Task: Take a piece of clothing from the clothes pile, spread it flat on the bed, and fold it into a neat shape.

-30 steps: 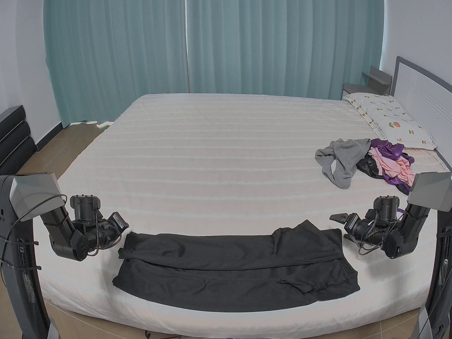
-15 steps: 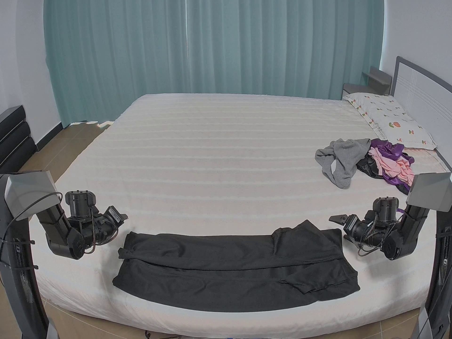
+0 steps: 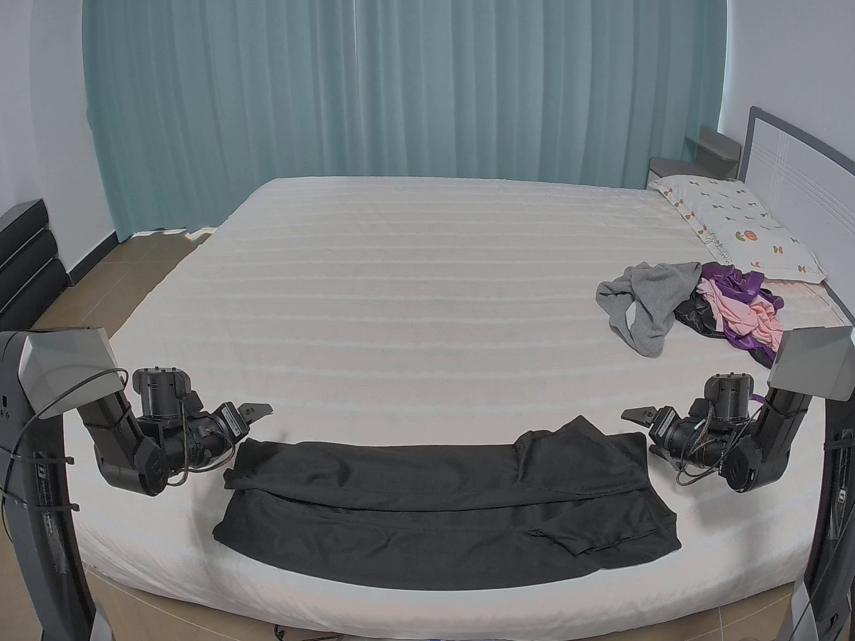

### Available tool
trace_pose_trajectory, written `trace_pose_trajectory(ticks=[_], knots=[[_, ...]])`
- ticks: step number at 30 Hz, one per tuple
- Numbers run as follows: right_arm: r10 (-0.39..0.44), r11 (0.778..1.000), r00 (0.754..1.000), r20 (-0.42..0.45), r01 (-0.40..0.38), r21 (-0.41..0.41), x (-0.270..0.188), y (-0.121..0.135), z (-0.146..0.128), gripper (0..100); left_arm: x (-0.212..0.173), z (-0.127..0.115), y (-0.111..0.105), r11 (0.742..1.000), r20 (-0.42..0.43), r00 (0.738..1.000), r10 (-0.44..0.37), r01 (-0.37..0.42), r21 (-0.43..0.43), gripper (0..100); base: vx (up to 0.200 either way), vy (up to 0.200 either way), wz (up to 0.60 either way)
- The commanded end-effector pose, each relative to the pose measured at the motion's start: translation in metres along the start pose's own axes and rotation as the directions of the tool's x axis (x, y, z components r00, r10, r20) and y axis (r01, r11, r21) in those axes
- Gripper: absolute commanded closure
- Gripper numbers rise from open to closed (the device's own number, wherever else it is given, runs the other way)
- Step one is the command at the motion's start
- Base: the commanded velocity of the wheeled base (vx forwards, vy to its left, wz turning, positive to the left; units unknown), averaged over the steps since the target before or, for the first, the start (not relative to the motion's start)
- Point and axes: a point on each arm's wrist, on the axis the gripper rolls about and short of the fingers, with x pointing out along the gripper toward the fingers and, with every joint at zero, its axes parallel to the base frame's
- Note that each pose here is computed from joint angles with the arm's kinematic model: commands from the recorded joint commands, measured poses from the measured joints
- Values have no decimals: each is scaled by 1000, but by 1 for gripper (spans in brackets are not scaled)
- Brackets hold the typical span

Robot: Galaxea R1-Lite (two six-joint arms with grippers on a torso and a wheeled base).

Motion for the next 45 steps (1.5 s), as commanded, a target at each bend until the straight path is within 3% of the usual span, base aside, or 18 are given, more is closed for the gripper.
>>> trace_pose_trajectory(ticks=[1,11,12,18,27,43,44,45], knots=[[-1,1000,1000,0,1,0,0,0,0,0,5,-8,7,1000,-27,999,18,-18,-3,0,0,0,0],[-1,1000,1000,2,1,-1,0,0,0,0,10,-16,7,999,-48,998,27,-25,48,0,0,0,0],[-1,1000,1000,2,1,-1,0,0,0,0,10,-17,8,998,-49,998,30,-27,48,100,0,0,0],[0,1000,1000,8,0,0,1,0,2,0,9,-15,10,998,-41,998,39,-37,46,100,0,0,0],[4,1000,1000,12,-4,-4,1,0,3,0,8,-6,13,995,37,995,91,-93,37,100,0,0,0],[19,999,1000,4,-19,-29,20,4,1,0,8,-6,12,997,69,995,77,-76,-9,100,0,0,0],[21,999,1000,2,-21,-32,20,4,1,100,8,-6,12,997,69,995,77,-76,-9,100,0,0,0],[19,999,1000,-1,-19,-35,20,4,0,100,8,-6,12,997,69,995,77,-76,-11,100,0,0,0]])
